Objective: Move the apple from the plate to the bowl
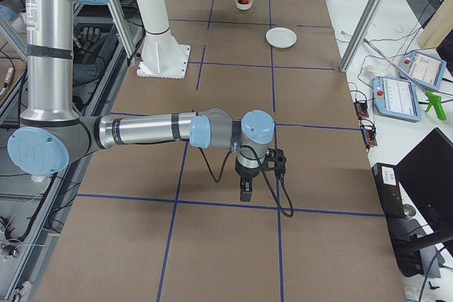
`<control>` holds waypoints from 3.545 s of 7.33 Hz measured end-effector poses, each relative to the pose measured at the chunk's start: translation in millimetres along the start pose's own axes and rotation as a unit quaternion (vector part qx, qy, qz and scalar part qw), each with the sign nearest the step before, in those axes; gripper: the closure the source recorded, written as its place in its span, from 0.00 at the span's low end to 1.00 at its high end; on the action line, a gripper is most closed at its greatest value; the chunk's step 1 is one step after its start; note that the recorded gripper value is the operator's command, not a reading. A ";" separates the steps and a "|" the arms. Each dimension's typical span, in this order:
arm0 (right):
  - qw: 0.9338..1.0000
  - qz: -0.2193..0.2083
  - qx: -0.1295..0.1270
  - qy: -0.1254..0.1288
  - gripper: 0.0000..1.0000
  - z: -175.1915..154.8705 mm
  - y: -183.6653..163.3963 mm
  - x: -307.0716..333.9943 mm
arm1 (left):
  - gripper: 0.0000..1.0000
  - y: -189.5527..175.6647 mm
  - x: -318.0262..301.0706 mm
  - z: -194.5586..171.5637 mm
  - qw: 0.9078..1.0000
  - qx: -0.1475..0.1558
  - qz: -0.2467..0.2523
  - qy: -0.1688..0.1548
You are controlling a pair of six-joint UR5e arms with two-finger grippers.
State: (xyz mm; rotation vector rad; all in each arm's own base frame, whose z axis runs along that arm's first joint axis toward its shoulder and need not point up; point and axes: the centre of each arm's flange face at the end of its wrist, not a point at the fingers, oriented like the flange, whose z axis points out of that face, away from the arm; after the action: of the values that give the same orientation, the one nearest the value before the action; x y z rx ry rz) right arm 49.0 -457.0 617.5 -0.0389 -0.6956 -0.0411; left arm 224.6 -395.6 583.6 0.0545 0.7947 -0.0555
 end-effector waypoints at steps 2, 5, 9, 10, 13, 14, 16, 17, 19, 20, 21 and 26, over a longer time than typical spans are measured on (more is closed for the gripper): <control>1.000 0.000 0.000 0.000 0.00 -0.1 0.0 -0.1 | 0.01 0.9 8.6 -27.8 0.999 -0.007 0.015 0.029; 1.000 0.000 0.000 0.000 0.00 -0.1 0.0 -0.1 | 0.01 -21.7 -59.4 -133.8 0.997 0.020 0.072 -0.004; 1.000 0.000 0.000 0.000 0.00 -0.2 0.0 -0.1 | 0.00 -24.2 -196.6 -225.9 0.994 0.019 0.095 -0.040; 1.000 0.000 0.000 0.000 0.00 -0.1 0.0 -0.1 | 0.00 -22.8 -208.1 -229.1 0.995 0.011 0.092 -0.039; 1.000 0.000 0.000 0.000 0.00 -0.2 0.0 -0.1 | 0.00 -8.0 -216.2 -228.1 0.996 0.001 0.084 -0.029; 1.000 0.000 0.000 0.000 0.00 -0.2 0.0 -0.1 | 0.00 1.6 -216.9 -229.9 0.996 0.002 0.082 -0.028; 1.000 0.000 0.000 0.000 0.00 -0.1 0.0 -0.1 | 0.00 21.6 -211.1 -242.3 0.996 0.010 0.080 -0.028; 1.000 0.000 0.000 0.000 0.00 -0.2 0.0 -0.1 | 0.00 30.7 -203.5 -251.0 0.996 0.017 0.082 -0.030; 1.000 0.000 0.000 0.000 0.00 -0.3 0.0 -0.2 | 0.00 40.3 -191.0 -264.8 0.995 0.028 0.091 -0.033; 1.000 0.000 0.000 0.000 0.00 -0.2 0.0 -0.2 | 0.00 45.0 -186.6 -269.5 0.994 0.031 0.094 -0.035; 1.000 0.000 0.000 0.000 0.00 -0.1 0.0 -0.1 | 0.00 47.5 -185.1 -271.3 0.994 0.033 0.095 -0.036; 1.000 -0.001 0.000 0.000 0.00 -0.3 0.0 -0.2 | 0.00 47.2 -178.3 -281.2 0.993 0.045 0.102 -0.038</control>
State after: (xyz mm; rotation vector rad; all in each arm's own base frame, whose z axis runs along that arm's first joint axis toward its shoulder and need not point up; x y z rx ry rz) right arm 49.0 -457.1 617.1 -0.0380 -0.6956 -0.0419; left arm -96.8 -323.7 515.6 0.2170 0.7074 0.1004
